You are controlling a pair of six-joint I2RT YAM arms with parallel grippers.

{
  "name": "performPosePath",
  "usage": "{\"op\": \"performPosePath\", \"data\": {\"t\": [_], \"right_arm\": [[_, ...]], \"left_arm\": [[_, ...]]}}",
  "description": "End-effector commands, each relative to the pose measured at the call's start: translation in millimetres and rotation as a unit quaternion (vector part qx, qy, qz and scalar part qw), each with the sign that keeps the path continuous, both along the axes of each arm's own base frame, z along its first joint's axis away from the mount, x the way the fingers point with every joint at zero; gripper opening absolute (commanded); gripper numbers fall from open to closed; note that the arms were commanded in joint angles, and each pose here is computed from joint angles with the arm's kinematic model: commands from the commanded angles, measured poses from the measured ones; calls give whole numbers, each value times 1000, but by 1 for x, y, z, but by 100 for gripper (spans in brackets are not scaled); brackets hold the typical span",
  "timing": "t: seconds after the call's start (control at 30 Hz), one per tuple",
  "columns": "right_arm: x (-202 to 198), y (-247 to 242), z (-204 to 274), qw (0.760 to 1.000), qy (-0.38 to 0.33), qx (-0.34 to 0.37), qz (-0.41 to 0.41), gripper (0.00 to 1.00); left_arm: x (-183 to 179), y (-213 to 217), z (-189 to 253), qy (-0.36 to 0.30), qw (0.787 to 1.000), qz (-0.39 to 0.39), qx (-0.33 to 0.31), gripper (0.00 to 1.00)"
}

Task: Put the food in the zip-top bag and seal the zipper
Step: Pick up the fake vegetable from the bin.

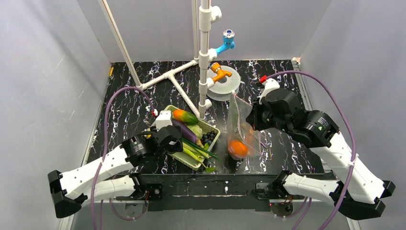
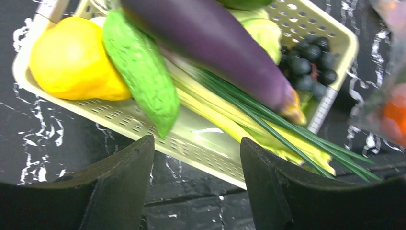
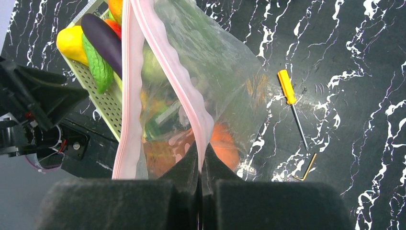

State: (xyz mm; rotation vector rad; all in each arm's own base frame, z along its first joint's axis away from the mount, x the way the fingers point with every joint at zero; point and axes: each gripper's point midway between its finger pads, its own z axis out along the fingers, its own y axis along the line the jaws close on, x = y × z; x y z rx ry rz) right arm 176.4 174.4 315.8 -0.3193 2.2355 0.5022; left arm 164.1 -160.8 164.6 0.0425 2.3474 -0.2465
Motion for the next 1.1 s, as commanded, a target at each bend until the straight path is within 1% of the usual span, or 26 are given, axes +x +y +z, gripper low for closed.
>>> {"op": "performPosePath", "data": {"t": [0.0, 0.13, 0.23, 0.33, 0.47, 0.63, 0.77, 0.93, 1.07], "right_arm": [[5, 5, 12, 1000, -24, 19, 4, 1], [5, 5, 11, 1000, -24, 18, 3, 1], [4, 5, 11, 1000, -23, 19, 5, 1], [4, 5, 10, 1000, -22, 20, 5, 1], [3, 3, 9, 1000, -22, 19, 2, 1], [3, 4, 10, 1000, -22, 20, 4, 1], [2, 4, 9, 1000, -21, 21, 5, 1], [2, 3, 10, 999, -22, 23, 4, 1], [2, 3, 11, 999, -23, 23, 3, 1]], "left_arm": [[19, 23, -11, -18, 997, 54, 42, 62], [29, 27, -25, -9, 995, 71, 67, 60], [36, 22, -32, -7, 994, 72, 78, 66], [39, 29, -40, -2, 990, 92, 106, 68], [40, 32, -53, 10, 986, 104, 129, 67], [38, 29, -71, 25, 985, 104, 137, 65], [36, 27, -80, 35, 985, 98, 140, 58], [35, 26, -77, 35, 986, 91, 134, 38], [36, 21, -67, 29, 990, 76, 118, 27]]}}
